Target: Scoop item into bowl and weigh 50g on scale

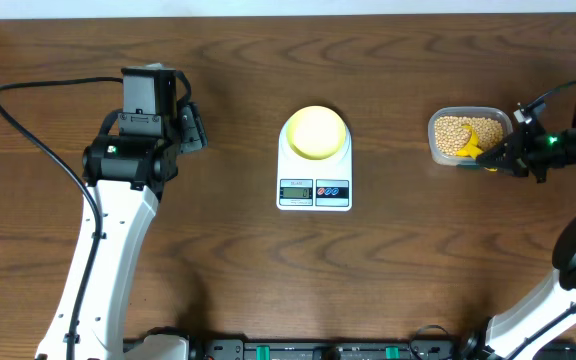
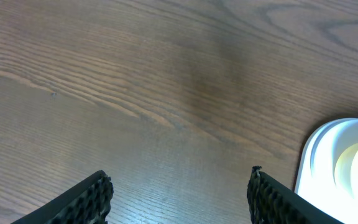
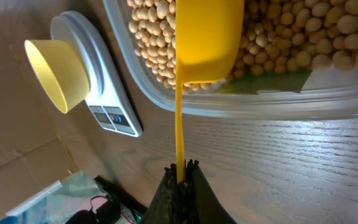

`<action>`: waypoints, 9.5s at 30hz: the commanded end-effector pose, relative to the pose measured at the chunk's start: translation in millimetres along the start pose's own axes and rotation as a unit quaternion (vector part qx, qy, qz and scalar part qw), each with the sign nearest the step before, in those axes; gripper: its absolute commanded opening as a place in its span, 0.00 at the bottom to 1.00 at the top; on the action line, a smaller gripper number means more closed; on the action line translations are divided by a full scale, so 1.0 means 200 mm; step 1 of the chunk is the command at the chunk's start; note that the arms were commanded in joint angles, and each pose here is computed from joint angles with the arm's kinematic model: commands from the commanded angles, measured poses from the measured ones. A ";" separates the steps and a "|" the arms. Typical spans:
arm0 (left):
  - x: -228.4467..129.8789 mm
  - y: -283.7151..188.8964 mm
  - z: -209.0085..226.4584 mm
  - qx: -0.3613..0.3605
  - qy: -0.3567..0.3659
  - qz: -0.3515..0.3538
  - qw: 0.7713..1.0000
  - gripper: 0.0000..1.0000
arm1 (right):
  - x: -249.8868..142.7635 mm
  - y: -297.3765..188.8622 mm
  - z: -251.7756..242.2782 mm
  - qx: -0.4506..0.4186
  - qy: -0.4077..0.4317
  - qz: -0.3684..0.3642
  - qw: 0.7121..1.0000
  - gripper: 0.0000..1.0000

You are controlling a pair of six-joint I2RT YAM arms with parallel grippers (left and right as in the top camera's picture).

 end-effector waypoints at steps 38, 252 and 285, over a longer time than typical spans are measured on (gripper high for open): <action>0.00 -0.03 0.01 0.007 0.017 -0.010 1.000 0.72 | 0.02 -0.12 -0.08 0.105 -0.033 -0.040 0.993 0.01; -0.27 -0.23 -0.55 -0.277 0.337 0.049 0.898 0.73 | -0.44 0.69 1.09 -0.105 -0.417 0.052 0.901 0.01; -0.27 -0.23 -0.55 -0.277 0.337 0.049 0.898 0.73 | -0.55 0.71 1.20 -0.196 -0.495 0.015 0.846 0.01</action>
Point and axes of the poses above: each gripper's point midway between its finger pads, its own y axis out along the fingers, its own z axis along the line the jaws close on, x = y × z, the point moved 10 cm from there along -y, back along the fingers, and after that the axes turned 13 degrees about y, right-handed, at the moved point
